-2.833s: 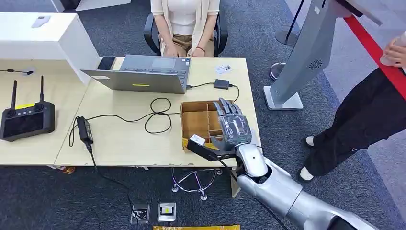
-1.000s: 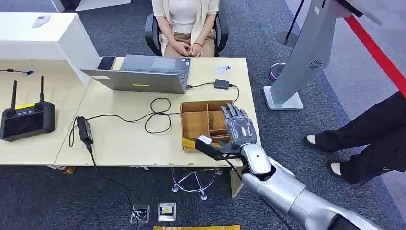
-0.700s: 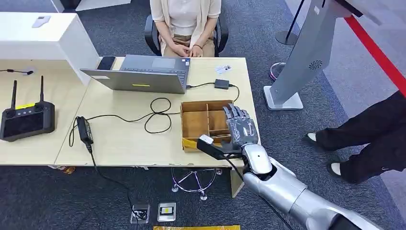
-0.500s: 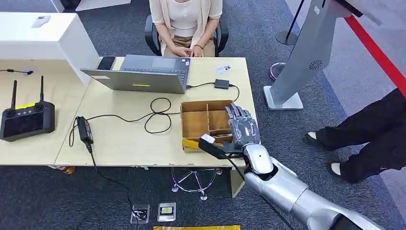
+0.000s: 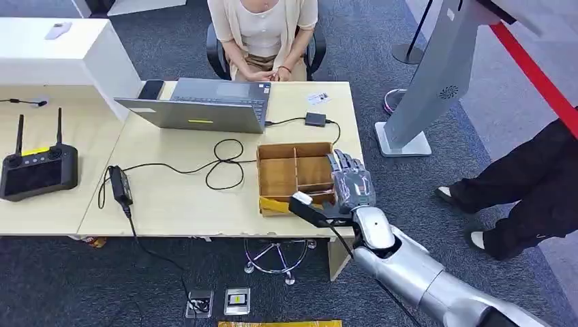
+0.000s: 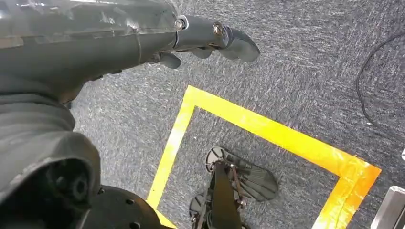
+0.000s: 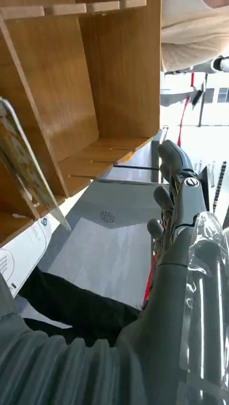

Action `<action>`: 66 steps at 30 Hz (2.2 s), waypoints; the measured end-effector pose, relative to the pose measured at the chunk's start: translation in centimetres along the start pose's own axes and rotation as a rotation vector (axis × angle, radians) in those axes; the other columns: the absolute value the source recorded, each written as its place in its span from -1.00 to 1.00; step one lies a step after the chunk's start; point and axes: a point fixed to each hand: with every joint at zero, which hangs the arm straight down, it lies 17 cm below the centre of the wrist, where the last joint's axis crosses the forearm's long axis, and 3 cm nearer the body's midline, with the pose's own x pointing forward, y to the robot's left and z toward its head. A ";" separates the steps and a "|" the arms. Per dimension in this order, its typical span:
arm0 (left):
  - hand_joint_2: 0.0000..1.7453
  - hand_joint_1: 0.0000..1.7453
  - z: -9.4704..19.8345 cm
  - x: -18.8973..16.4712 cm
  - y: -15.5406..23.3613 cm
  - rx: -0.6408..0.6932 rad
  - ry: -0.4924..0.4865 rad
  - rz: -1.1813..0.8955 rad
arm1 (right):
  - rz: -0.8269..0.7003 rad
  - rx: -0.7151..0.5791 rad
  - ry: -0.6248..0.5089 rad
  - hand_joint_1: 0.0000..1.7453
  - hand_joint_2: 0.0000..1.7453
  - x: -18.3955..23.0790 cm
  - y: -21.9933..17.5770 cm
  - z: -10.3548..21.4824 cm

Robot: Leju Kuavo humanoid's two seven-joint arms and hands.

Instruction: Pass the card to the sensor for recognition and then transmit it.

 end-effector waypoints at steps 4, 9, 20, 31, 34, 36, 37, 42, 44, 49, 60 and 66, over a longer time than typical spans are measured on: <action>-1.00 -1.00 0.0 0.0 -0.1 -0.002 0.002 -0.005 | -0.005 0.002 0.001 -1.00 1.00 -0.1 0.1 0.2; -1.00 -1.00 0.0 0.1 -0.2 -0.009 0.003 -0.017 | -0.024 0.009 -0.011 -1.00 1.00 -0.1 0.6 0.8; -1.00 -1.00 0.0 0.5 -0.3 -0.012 -0.003 -0.016 | -0.060 -0.002 -0.065 -1.00 1.00 1.5 -0.3 1.4; -1.00 -1.00 0.0 0.7 -0.3 -0.012 -0.005 -0.014 | -0.070 -0.009 -0.086 -1.00 1.00 2.2 -0.7 1.5; -1.00 -1.00 0.0 0.8 -0.3 -0.012 -0.005 -0.014 | -0.071 -0.009 -0.091 -1.00 1.00 2.4 -0.7 1.6; -1.00 -1.00 0.0 0.8 -0.3 -0.012 -0.005 -0.015 | -0.070 -0.007 -0.093 -1.00 1.00 2.5 -0.6 1.6; -1.00 -1.00 0.0 0.8 -0.3 -0.012 -0.005 -0.015 | -0.070 -0.007 -0.094 -1.00 1.00 2.6 -0.6 1.6; -1.00 -1.00 0.0 0.7 -0.4 -0.016 -0.005 -0.021 | -0.068 -0.001 -0.086 -1.00 1.00 2.5 -0.4 1.7; -1.00 -1.00 0.0 0.7 -0.4 -0.016 -0.003 -0.024 | -0.066 0.003 -0.083 -1.00 1.00 2.4 -0.2 1.8; -1.00 -1.00 0.0 0.6 -0.4 -0.015 -0.003 -0.031 | -0.056 0.020 -0.085 -1.00 1.00 2.6 0.6 2.3; -1.00 -1.00 0.0 0.5 -0.5 -0.017 -0.004 -0.043 | -0.041 0.034 -0.082 -1.00 1.00 3.1 1.3 3.2; -1.00 -1.00 0.1 0.3 -0.6 -0.017 -0.003 -0.048 | -0.032 0.034 -0.089 -1.00 1.00 3.4 1.2 3.8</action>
